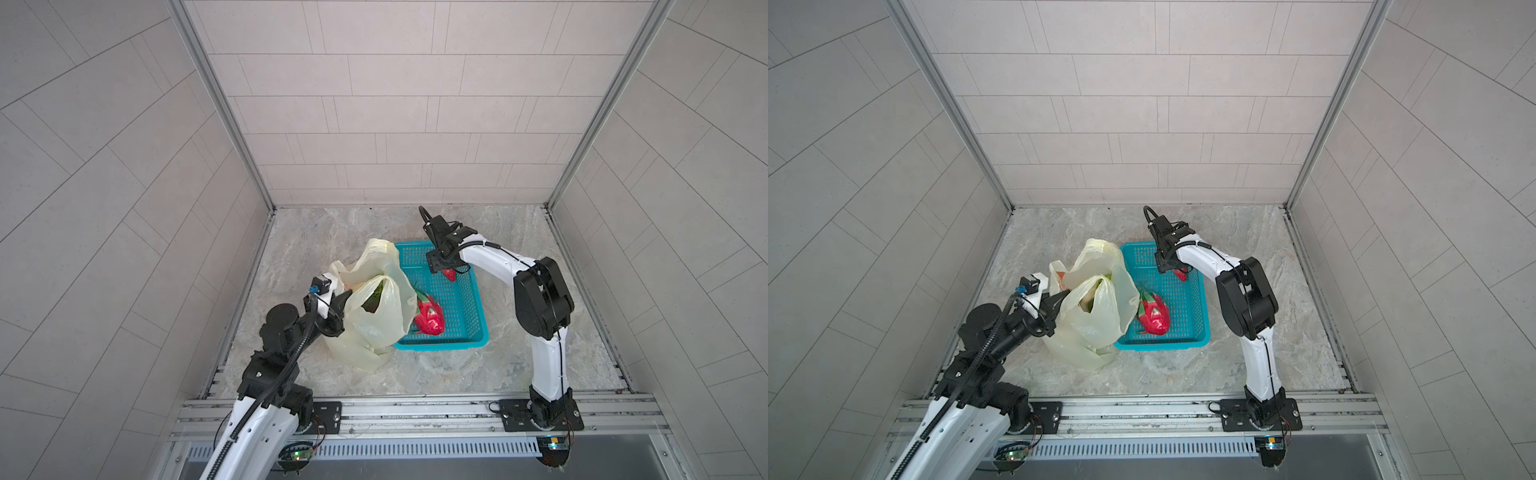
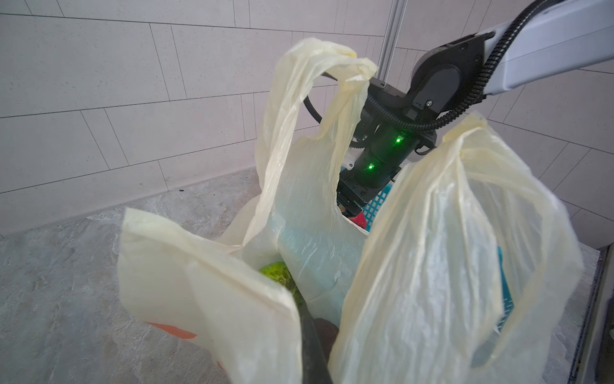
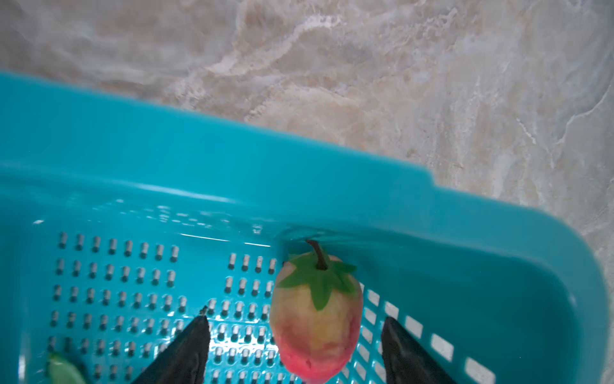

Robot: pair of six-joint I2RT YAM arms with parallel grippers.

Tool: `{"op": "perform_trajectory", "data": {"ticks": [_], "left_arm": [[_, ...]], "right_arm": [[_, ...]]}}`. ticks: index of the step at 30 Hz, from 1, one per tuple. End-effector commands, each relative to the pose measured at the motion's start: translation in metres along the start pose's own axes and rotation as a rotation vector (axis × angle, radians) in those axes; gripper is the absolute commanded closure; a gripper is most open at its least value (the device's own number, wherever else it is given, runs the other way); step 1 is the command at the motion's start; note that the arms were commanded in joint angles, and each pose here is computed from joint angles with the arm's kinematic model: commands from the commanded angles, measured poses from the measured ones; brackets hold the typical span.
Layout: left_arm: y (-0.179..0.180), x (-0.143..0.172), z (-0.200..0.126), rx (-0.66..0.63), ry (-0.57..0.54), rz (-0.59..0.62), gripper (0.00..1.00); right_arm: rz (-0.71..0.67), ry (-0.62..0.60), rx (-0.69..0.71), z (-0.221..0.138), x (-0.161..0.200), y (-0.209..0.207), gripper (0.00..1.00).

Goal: Place the fruits into the plastic bag
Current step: Pick up the fruit from the bin, then place the fruit in the plastic bag.

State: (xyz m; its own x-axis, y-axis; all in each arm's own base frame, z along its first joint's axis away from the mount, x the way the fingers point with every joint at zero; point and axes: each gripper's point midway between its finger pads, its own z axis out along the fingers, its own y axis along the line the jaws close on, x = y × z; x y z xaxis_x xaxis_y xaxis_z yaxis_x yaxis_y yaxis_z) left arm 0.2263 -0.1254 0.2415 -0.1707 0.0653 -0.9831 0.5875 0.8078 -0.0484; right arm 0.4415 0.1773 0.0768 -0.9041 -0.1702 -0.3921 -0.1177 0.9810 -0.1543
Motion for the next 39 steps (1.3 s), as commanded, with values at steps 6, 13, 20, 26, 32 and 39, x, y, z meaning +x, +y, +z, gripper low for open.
{"op": "perform_trajectory", "data": {"ticks": [6,13,20,26,32,39], "left_arm": [[0.0,-0.001,-0.001,-0.004,-0.012,0.021,1.0],[0.0,-0.003,0.001,0.003,-0.012,0.022,1.0],[0.0,-0.004,0.002,0.003,-0.017,0.023,1.0],[-0.001,-0.006,0.002,0.009,-0.028,0.018,1.0],[-0.002,-0.009,0.001,0.015,-0.042,0.007,1.0],[-0.004,-0.013,-0.002,0.019,-0.059,-0.004,1.0]], "right_arm": [[0.026,0.079,-0.018,0.018,0.014,0.0,0.52],[0.061,0.015,-0.077,0.0,0.011,0.003,0.89],[0.099,-0.114,-0.208,-0.067,0.021,-0.003,0.92],[0.056,-0.307,-0.534,-0.146,0.03,0.027,0.9],[0.084,-0.511,-0.826,-0.213,0.022,0.072,0.88],[-0.033,-0.485,-1.026,-0.237,0.033,0.161,0.87]]}}
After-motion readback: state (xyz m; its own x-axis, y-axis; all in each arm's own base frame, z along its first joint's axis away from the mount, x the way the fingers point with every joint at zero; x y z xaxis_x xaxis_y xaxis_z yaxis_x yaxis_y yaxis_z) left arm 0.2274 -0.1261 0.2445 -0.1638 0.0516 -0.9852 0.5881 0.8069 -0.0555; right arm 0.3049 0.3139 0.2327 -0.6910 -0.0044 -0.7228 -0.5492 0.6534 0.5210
